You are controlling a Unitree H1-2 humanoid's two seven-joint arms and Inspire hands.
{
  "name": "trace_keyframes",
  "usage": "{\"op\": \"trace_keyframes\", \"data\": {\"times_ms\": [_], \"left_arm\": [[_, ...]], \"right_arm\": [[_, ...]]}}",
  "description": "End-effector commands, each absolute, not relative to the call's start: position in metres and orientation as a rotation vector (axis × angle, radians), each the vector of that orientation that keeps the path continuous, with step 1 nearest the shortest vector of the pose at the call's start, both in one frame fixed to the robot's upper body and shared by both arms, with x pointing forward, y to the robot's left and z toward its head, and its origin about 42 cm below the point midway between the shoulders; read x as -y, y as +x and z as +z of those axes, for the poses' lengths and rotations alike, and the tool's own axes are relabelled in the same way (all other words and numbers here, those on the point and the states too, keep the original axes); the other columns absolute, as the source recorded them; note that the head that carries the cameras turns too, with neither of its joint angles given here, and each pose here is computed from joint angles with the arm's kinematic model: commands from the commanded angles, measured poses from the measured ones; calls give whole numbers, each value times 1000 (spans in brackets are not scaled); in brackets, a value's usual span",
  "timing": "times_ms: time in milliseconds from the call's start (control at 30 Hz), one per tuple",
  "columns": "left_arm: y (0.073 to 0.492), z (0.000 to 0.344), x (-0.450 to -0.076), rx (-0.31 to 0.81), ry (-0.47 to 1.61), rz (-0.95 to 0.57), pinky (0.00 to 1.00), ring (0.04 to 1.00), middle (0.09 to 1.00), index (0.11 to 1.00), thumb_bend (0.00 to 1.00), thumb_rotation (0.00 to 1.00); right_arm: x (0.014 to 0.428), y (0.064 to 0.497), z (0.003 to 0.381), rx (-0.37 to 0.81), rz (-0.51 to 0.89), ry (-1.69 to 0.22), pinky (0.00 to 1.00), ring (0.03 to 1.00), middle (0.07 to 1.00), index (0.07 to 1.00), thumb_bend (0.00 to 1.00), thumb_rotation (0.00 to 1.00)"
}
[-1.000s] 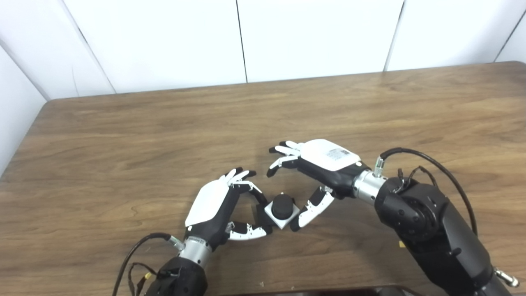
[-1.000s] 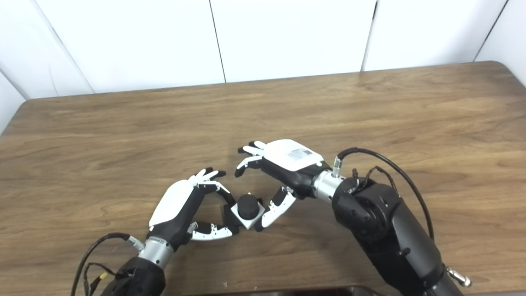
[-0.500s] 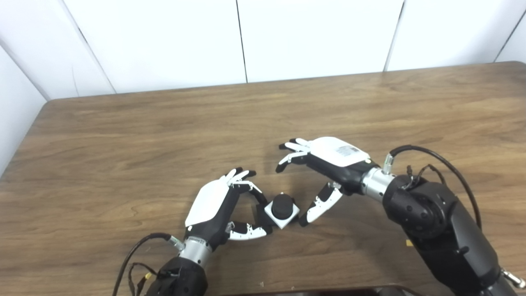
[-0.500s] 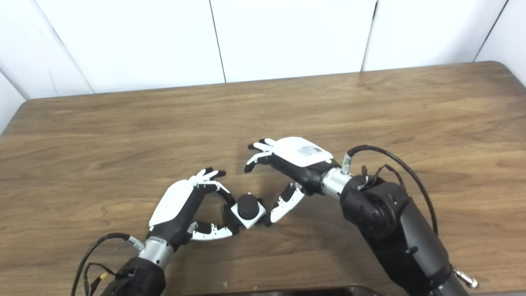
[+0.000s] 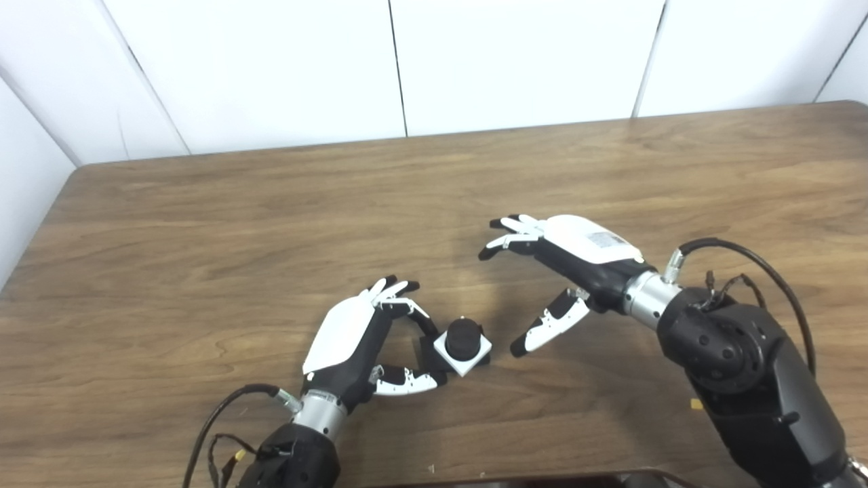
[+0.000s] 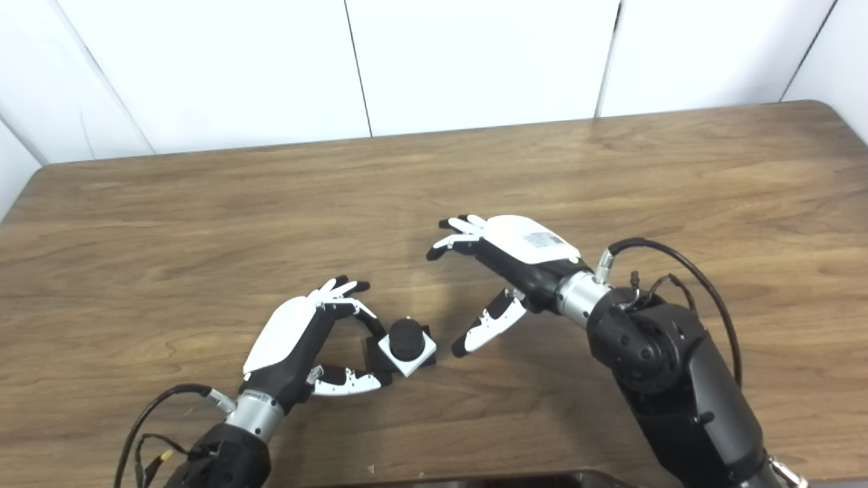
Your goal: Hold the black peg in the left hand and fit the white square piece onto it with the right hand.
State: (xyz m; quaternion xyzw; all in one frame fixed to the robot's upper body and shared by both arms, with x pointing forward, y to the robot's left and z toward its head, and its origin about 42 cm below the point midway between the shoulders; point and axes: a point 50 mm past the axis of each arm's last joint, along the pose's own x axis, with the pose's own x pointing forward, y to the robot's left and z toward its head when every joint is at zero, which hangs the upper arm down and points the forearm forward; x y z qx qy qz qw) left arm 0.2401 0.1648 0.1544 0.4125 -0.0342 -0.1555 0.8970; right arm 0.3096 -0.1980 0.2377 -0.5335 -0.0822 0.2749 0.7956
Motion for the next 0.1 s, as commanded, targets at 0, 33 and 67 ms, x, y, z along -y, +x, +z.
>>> {"op": "trace_keyframes", "data": {"times_ms": [0,33,67], "left_arm": [[246,159,-170,93,880,-303,947,969,900,496,509,77],[247,158,-170,90,882,-303,945,968,899,496,509,78],[248,158,-171,85,883,-304,941,965,899,496,509,80]], "right_arm": [[201,310,255,245,531,-1141,982,1000,974,814,959,323],[202,310,255,240,526,-1138,982,1000,975,814,960,323],[203,310,255,235,521,-1135,981,1000,976,815,961,326]]}}
